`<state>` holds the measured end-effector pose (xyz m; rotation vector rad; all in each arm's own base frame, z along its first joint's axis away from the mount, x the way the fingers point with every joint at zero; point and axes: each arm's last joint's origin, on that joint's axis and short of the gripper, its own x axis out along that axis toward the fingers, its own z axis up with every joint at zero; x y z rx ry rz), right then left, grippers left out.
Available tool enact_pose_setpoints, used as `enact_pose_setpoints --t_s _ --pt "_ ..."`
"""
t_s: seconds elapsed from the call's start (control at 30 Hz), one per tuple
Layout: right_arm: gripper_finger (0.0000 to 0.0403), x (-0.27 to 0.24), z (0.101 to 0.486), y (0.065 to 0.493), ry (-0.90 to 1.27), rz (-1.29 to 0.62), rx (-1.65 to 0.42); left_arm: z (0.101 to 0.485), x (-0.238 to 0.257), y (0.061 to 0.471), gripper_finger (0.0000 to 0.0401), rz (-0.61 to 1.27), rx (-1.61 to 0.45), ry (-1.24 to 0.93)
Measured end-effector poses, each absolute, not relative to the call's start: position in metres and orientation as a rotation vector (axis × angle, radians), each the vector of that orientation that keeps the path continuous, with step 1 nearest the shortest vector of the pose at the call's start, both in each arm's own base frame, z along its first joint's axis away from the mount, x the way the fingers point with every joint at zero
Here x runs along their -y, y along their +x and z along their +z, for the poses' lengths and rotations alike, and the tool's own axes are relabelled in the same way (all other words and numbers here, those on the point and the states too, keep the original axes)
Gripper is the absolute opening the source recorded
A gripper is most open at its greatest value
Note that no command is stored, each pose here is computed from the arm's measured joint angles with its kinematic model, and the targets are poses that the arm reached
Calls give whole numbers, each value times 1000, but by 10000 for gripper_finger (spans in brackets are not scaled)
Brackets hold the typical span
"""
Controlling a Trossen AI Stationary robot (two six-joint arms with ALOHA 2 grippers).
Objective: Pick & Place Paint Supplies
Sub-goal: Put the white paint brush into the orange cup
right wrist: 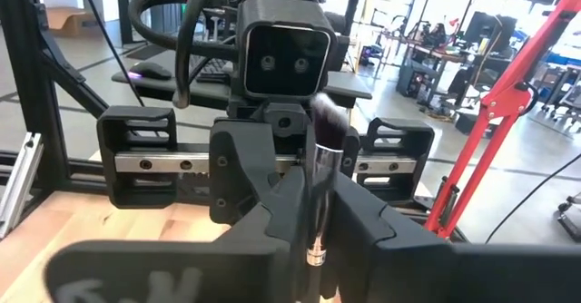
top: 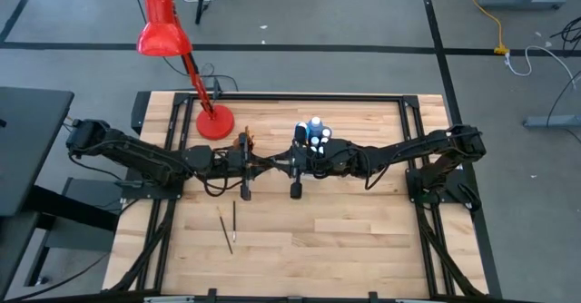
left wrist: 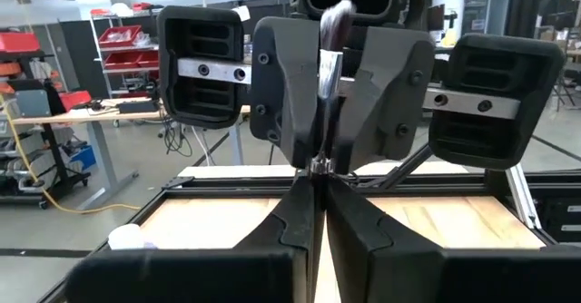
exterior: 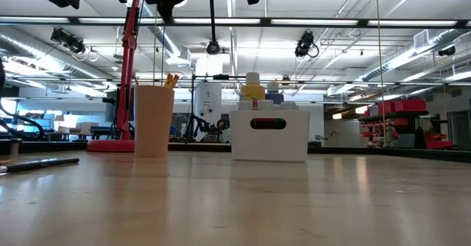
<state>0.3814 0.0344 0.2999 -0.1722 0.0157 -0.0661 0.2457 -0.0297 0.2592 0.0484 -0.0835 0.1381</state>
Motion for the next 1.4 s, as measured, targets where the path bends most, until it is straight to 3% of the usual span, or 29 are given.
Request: enact_pose_setpoints --t_s 0.3,0.5,0.73,1.13,1.4 --pt "81 -35 300 381 -191 -61 -20 257 30 246 27 136 66 19" --pt "18 -34 299 382 -144 -62 -22 258 30 246 82 133 71 17" --pt "20 -30 301 382 -120 -73 -6 260 29 246 101 137 93 24" --pt "15 -19 305 383 -101 -56 35 260 21 247 97 151 93 19" --pt "27 -15 305 383 -125 -66 36 260 21 247 38 162 88 70"
